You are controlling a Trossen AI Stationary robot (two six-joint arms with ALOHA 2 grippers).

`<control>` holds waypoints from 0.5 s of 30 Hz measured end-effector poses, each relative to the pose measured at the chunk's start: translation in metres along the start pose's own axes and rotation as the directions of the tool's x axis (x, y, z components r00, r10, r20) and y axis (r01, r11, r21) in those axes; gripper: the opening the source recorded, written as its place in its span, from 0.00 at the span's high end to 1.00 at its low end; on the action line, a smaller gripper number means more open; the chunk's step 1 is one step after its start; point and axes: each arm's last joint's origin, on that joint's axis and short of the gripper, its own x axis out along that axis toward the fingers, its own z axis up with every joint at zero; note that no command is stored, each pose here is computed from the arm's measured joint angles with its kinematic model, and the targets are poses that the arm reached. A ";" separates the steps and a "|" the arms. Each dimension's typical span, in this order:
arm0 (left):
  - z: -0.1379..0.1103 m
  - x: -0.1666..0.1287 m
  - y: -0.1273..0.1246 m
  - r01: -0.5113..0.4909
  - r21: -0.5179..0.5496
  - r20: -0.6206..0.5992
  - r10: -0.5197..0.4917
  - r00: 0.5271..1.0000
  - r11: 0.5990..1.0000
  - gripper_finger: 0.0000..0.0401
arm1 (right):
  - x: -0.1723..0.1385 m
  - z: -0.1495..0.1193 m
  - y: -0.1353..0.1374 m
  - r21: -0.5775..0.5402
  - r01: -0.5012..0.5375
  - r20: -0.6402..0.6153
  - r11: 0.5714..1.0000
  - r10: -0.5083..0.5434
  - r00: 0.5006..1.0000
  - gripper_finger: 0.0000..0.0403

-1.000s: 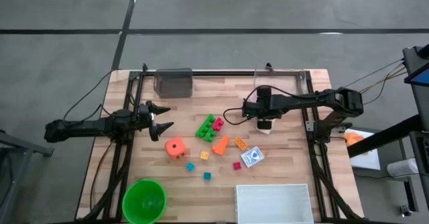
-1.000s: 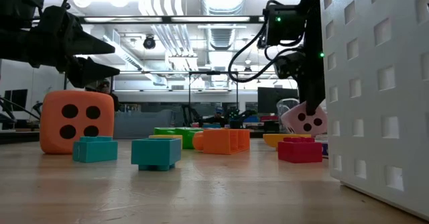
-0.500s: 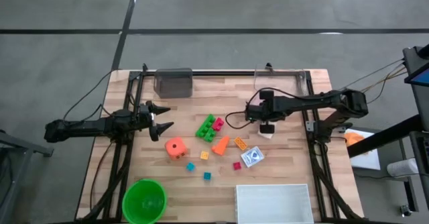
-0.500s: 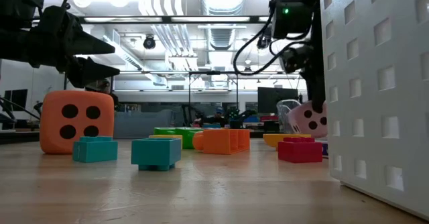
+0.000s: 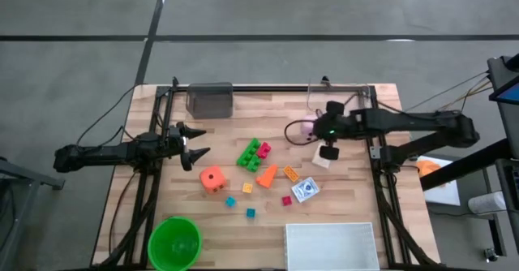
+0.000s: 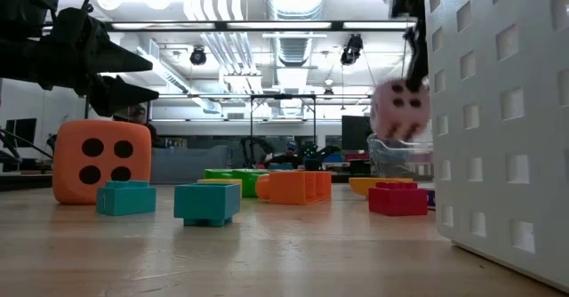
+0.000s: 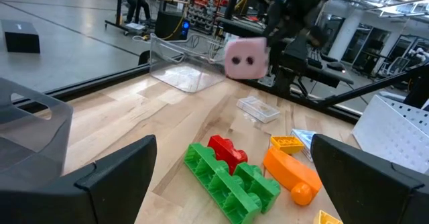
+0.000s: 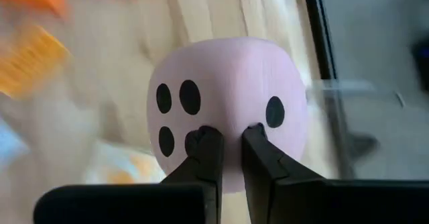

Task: Pick & Place Toys
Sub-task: Put the pink dice into the transparent bin

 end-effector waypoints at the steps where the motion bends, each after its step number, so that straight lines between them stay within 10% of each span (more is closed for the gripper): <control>1: 0.000 0.000 0.000 0.000 0.000 0.000 0.000 1.000 1.000 0.01 | -0.005 0.000 -0.001 0.018 -0.036 0.058 0.999 0.035 0.998 0.94; 8: 0.000 0.000 0.000 0.000 0.000 0.000 0.000 1.000 1.000 0.01 | -0.009 -0.009 0.007 -0.003 -0.308 0.506 0.951 0.267 0.820 0.94; 15: 0.000 0.000 0.000 0.000 0.000 0.000 0.000 1.000 1.000 0.01 | 0.020 -0.041 0.021 -0.038 -0.336 0.763 0.941 0.245 0.598 0.94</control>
